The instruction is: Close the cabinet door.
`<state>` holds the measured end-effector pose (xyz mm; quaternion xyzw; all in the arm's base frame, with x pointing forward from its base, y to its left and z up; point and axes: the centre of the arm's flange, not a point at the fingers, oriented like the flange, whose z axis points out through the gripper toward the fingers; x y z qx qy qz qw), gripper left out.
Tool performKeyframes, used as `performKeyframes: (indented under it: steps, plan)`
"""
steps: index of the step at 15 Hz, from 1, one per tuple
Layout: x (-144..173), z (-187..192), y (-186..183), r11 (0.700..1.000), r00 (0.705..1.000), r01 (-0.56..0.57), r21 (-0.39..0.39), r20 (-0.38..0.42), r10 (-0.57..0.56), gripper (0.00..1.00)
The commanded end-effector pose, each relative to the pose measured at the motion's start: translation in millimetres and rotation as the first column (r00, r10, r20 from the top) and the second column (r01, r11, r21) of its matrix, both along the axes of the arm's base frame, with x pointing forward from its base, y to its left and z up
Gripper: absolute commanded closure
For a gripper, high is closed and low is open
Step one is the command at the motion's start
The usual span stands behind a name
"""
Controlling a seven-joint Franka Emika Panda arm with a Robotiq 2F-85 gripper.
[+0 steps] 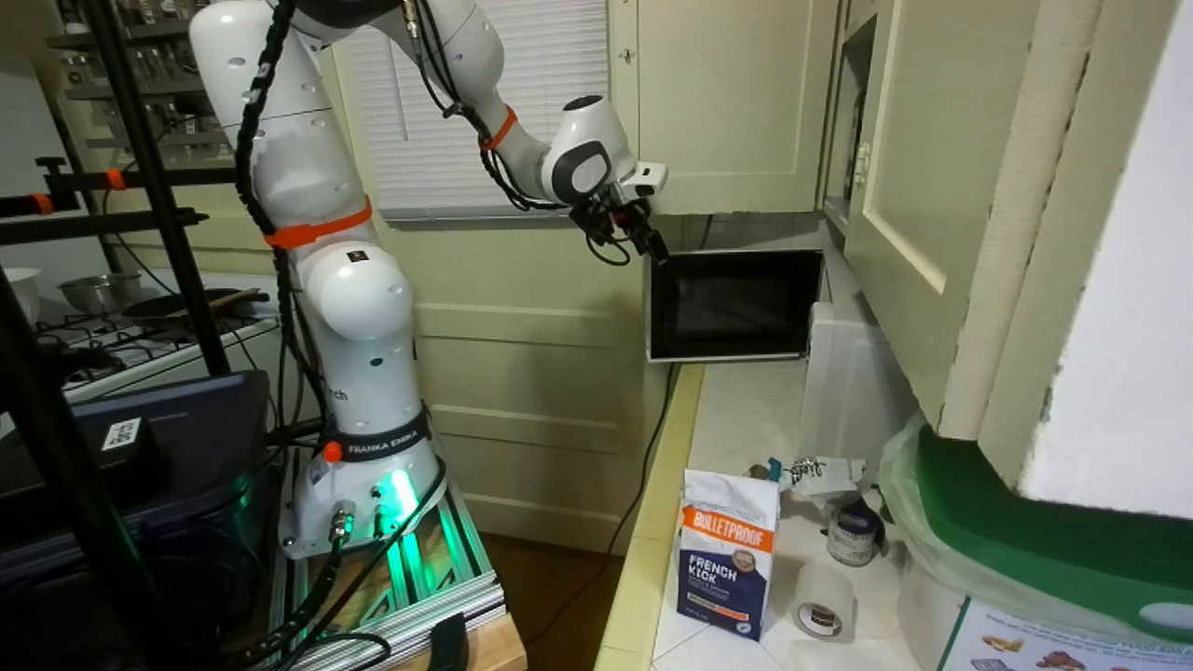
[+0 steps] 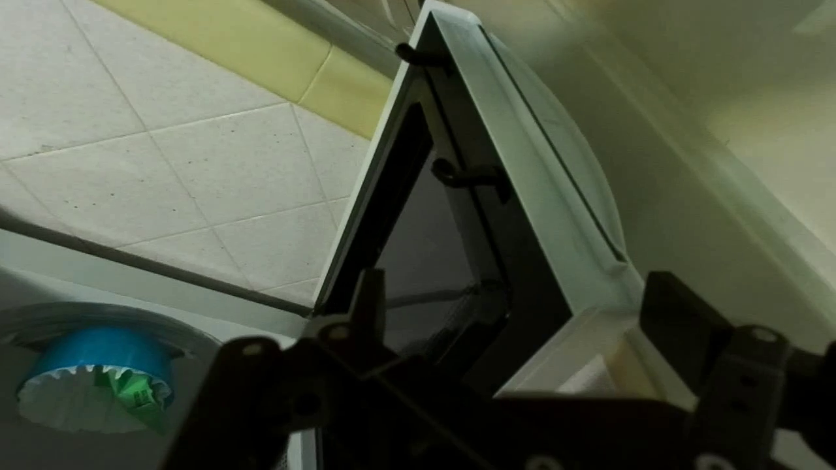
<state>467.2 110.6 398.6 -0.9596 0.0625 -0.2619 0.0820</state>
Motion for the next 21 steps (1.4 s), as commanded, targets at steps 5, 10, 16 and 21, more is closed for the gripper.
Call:
performKeyframes:
  steps: [5,10,16,21]
  plan:
    - [-35,0,-15,0.981,1.000,-0.005,0.194,0.014,0.003,0.00]
    - [-34,-3,-28,0.984,0.998,0.055,0.167,0.028,-0.060,0.00]
    - [-25,-12,-39,0.985,0.997,0.079,0.154,0.013,-0.081,0.00]
    - [-21,-18,-54,0.983,0.994,0.108,0.149,-0.007,-0.108,0.00]
